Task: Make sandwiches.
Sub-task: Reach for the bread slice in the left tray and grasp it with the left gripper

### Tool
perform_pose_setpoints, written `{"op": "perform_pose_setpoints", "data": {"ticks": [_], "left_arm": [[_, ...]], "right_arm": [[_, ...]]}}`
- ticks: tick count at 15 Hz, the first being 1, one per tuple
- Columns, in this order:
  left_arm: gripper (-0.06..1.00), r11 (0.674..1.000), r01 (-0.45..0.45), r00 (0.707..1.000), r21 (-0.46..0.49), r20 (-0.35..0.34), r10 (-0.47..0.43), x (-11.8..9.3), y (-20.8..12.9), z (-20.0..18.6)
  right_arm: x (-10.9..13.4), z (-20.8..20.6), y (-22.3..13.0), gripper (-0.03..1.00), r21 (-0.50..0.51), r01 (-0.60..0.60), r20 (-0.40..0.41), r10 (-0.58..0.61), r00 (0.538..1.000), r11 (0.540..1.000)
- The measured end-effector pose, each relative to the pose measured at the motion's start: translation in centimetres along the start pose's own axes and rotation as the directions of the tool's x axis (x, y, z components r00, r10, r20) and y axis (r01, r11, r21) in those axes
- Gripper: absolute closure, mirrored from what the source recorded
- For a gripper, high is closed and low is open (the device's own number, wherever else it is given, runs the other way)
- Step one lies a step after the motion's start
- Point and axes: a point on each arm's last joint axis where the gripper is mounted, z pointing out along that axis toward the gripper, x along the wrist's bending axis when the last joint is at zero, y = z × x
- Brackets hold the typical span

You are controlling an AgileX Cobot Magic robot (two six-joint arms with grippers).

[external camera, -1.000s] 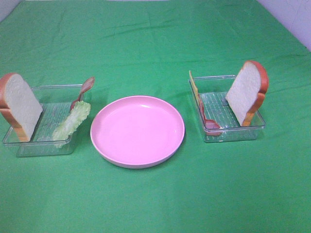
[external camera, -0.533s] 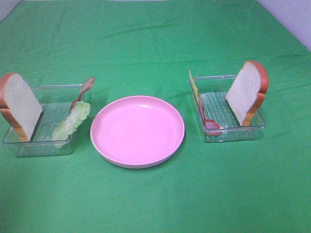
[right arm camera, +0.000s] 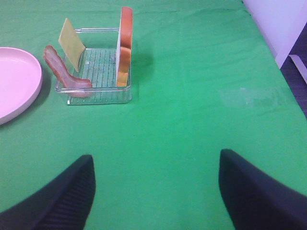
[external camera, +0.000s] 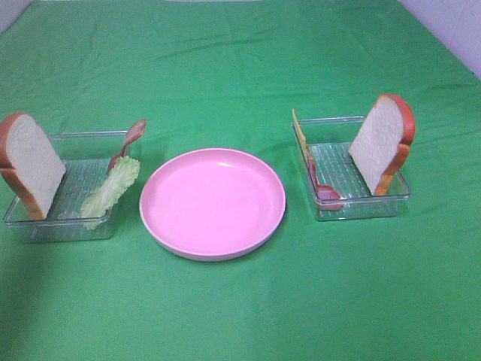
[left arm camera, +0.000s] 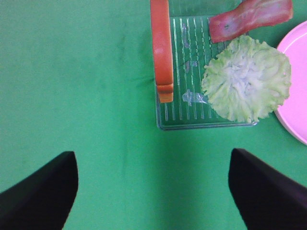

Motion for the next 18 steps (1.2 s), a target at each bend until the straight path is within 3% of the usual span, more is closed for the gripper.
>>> {"op": "perform_pose_setpoints", "data": {"ticks": [3,4,10,13,16,18], "left_arm": [[0.14,0.997,0.007,1.0,0.079,-0.003,-0.007,0.1,2.6,4.3],[0.14,0.992,0.016,1.0,0.124,-0.001,-0.016,0.2,4.2,8.1],[0.14,0.989,-0.023,0.999,0.145,0.025,0.019,-1.6,5.7,15.3],[0.17,0.988,-0.019,1.0,0.151,0.023,0.015,-1.5,5.6,16.9],[0.34,0.99,-0.018,1.0,0.143,0.022,0.015,-1.5,5.6,17.4],[0.5,0.99,-0.018,1.0,0.136,0.022,0.015,-1.5,5.7,17.4]], "right_arm": [[0.0,0.0,0.0,0.28,0.0,0.0,0.0,0.0,1.0,1.0],[0.0,0.0,0.0,0.28,0.0,0.0,0.0,0.0,1.0,1.0],[0.0,0.0,0.0,0.28,0.0,0.0,0.0,0.0,1.0,1.0],[0.0,0.0,0.0,0.28,0.0,0.0,0.0,0.0,1.0,1.0],[0.0,0.0,0.0,0.28,0.0,0.0,0.0,0.0,1.0,1.0],[0.0,0.0,0.0,0.28,0.0,0.0,0.0,0.0,1.0,1.0]]}}
